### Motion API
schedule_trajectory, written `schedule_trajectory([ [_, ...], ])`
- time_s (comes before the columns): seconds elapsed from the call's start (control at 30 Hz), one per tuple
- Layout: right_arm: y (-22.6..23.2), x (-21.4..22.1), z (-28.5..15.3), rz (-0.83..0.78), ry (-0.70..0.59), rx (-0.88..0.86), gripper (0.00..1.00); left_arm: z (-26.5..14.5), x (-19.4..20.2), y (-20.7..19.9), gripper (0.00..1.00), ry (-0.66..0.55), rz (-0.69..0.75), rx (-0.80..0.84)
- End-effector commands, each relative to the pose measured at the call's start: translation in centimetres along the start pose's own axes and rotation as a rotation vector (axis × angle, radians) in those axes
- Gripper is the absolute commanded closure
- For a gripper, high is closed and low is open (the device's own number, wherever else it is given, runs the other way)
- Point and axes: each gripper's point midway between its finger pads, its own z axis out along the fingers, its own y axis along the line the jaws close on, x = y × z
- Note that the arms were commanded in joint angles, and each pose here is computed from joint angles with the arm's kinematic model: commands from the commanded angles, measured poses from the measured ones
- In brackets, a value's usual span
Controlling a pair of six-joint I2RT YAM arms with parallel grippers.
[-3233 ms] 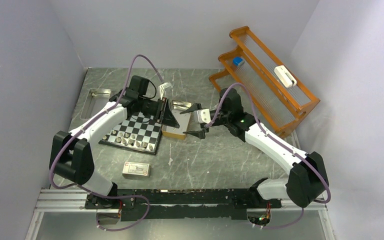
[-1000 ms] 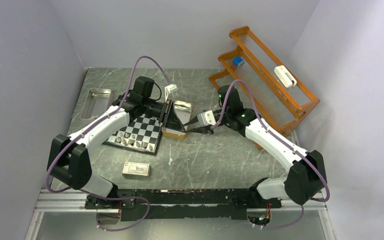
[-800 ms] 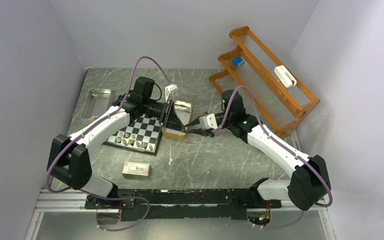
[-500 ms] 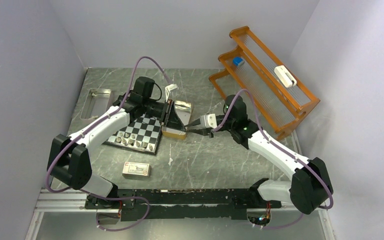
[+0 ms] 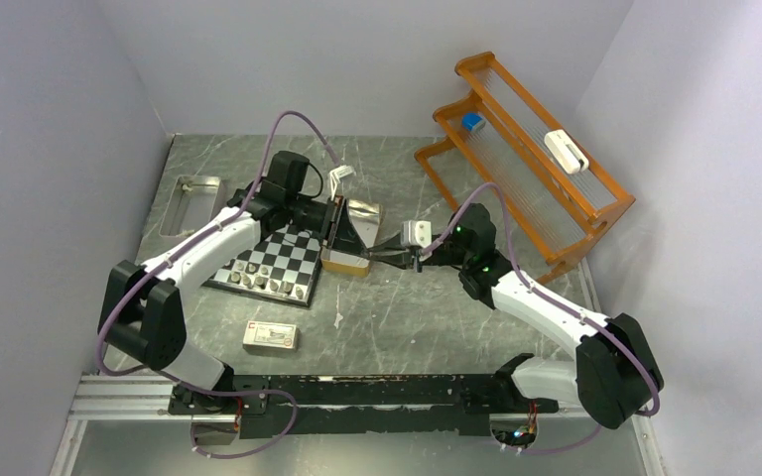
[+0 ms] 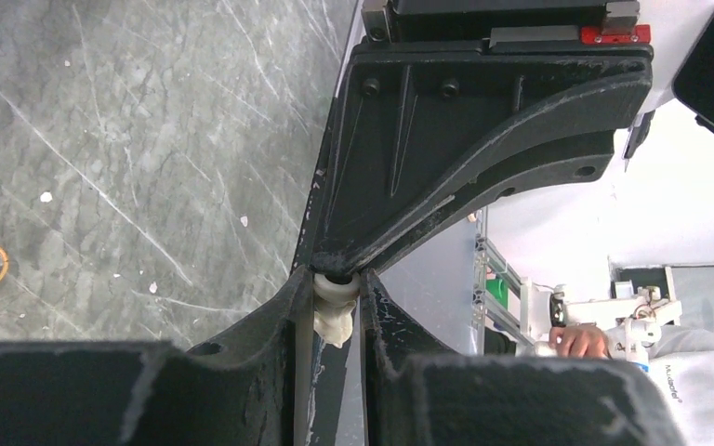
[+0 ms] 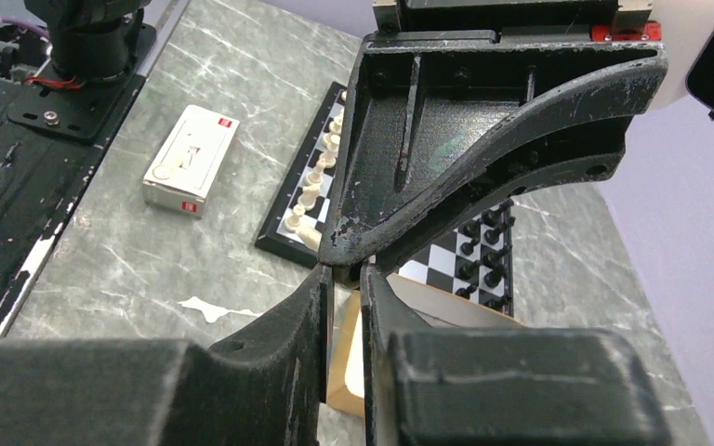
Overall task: Set up the chess pieces on the board
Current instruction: Place the chess piece on the chessboard.
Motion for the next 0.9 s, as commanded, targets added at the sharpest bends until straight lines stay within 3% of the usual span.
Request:
schedule_trajectory([
  [0.0, 1.1, 1.6, 0.5, 0.122, 0.025, -0.001, 0.96, 0.2, -2.7, -1.5, 0.78, -0.03, 0.132, 0.042],
  [0.87, -1.1, 5.3, 0.8, 0.529, 0.017, 0.264, 1.0, 0.5, -3.4, 1.4, 0.75, -0.046, 0.057, -0.03],
])
